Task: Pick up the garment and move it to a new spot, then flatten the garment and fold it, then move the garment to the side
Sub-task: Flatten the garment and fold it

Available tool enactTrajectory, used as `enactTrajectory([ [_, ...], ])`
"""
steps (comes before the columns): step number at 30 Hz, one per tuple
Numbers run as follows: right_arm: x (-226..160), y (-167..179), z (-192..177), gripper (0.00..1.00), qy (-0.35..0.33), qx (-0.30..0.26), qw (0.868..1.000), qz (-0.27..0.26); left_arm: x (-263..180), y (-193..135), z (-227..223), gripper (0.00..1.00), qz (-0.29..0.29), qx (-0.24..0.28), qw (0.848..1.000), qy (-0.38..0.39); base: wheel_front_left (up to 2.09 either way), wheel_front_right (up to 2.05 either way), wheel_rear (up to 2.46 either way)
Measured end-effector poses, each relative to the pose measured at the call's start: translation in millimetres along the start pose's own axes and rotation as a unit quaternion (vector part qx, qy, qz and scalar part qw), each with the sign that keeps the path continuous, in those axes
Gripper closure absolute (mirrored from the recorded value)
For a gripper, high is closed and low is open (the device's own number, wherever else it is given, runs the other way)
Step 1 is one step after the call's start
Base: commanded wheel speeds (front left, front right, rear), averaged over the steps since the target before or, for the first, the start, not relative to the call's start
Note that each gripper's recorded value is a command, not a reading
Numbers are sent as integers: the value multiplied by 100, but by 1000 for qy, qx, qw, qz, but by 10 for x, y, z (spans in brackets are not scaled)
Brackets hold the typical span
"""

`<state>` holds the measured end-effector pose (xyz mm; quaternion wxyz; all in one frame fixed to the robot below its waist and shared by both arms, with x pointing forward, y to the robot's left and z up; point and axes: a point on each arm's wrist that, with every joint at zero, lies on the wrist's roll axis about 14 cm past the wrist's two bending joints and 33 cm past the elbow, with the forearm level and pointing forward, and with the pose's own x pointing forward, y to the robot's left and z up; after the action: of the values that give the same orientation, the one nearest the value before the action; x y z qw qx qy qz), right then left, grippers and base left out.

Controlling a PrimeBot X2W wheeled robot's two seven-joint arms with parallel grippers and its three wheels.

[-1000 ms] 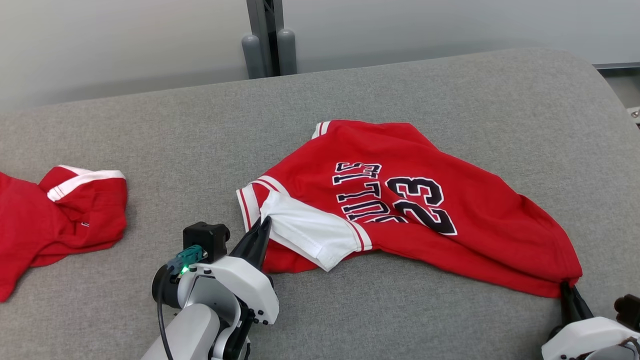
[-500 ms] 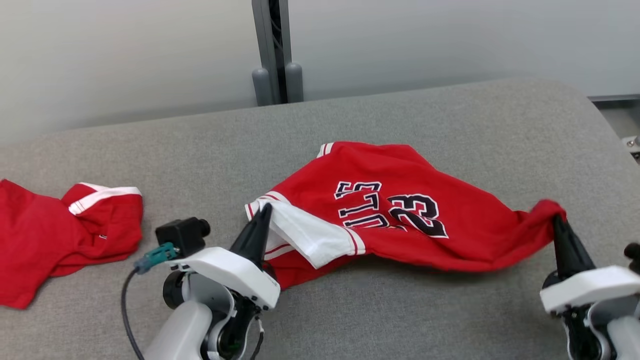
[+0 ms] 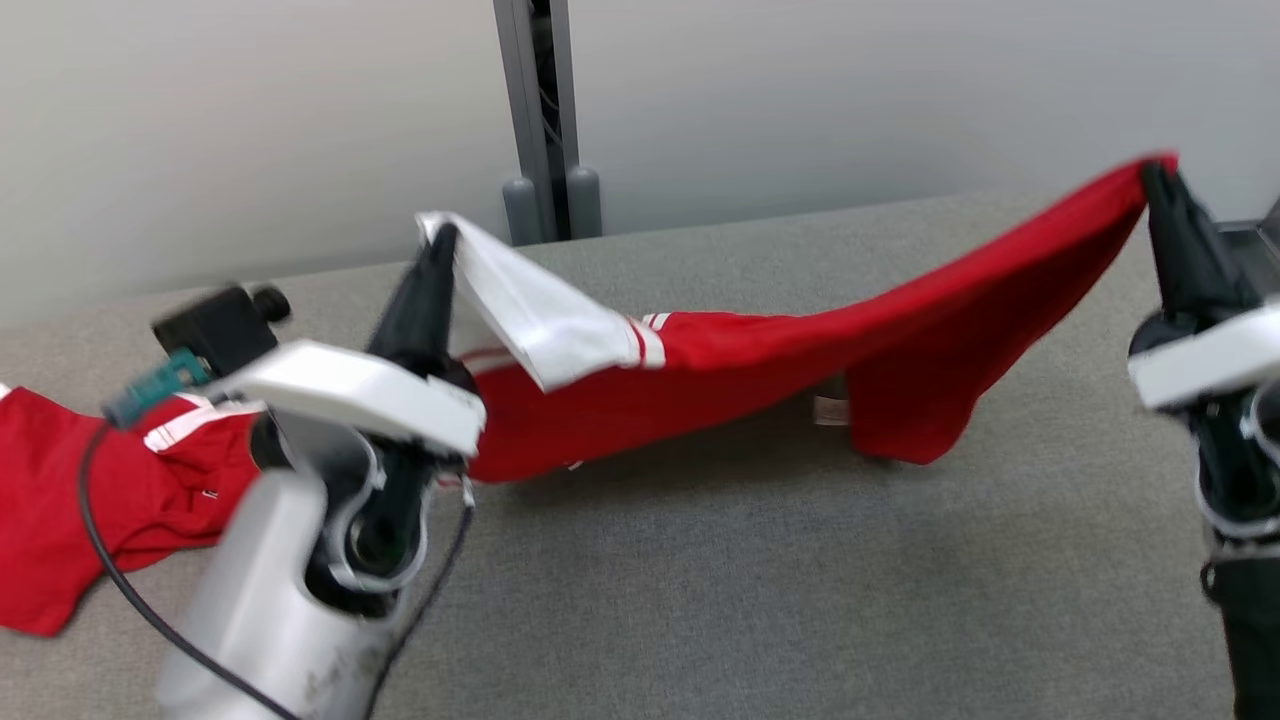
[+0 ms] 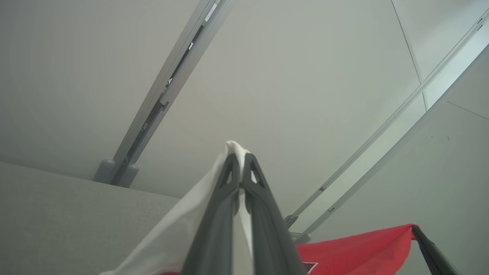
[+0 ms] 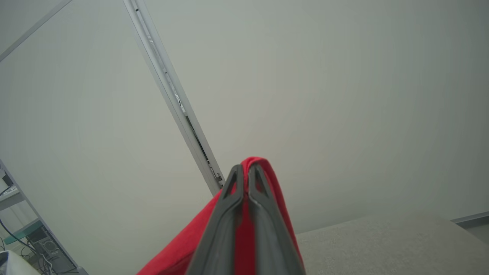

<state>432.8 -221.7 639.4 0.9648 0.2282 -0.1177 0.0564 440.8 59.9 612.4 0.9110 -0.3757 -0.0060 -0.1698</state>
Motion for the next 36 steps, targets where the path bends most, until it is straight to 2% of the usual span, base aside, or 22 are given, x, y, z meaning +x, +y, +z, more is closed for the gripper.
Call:
enactTrajectory([
  [6, 546, 251, 370, 100, -8, -57, 998, 37, 497, -129, 398, 100, -19, 22, 1000, -9, 0, 0, 0],
  [7, 773, 315, 445, 100, -7, -73, 996, 46, 716, -158, 520, 100, -24, 35, 999, -11, 0, 0, 0],
  [14, 1590, 409, 432, 100, 9, -124, 990, 63, 1502, 42, 693, 100, -6, 50, 999, -1, 0, 0, 0],
  [18, 2038, 407, 490, 100, -26, -132, 989, 62, 1933, 160, 797, 100, -1, 50, 998, -25, 0, 0, 0],
  [21, 2311, 421, 491, 100, -58, -131, 988, 63, 2212, 90, 960, 100, -20, 51, 996, -77, 0, 0, 0],
  [24, 2489, 465, 399, 100, -84, -141, 984, 73, 2392, 14, 1177, 100, -42, 42, 988, -144, 0, 0, 0],
  [25, 2489, 465, 399, 100, -84, -141, 984, 73, 2392, 14, 1177, 100, -42, 42, 988, -144, 0, 0, 0],
  [26, 2554, 448, 401, 100, -111, -144, 981, 74, 2467, -16, 1258, 100, -55, 42, 982, -176, 0, 0, 0],
  [29, 2633, 395, 447, 100, -134, -143, 978, 68, 2556, -109, 1297, 100, -77, 38, 976, -200, 0, 0, 0],
  [33, 2677, 275, 389, 100, -133, -126, 982, 54, 2626, -109, 1192, 100, -89, 50, 976, -192, 0, 0, 0],
  [36, 2669, 122, 166, 100, -115, -115, 986, 41, 2691, 36, 937, 100, -82, 61, 982, -161, 0, 0, 0],
])
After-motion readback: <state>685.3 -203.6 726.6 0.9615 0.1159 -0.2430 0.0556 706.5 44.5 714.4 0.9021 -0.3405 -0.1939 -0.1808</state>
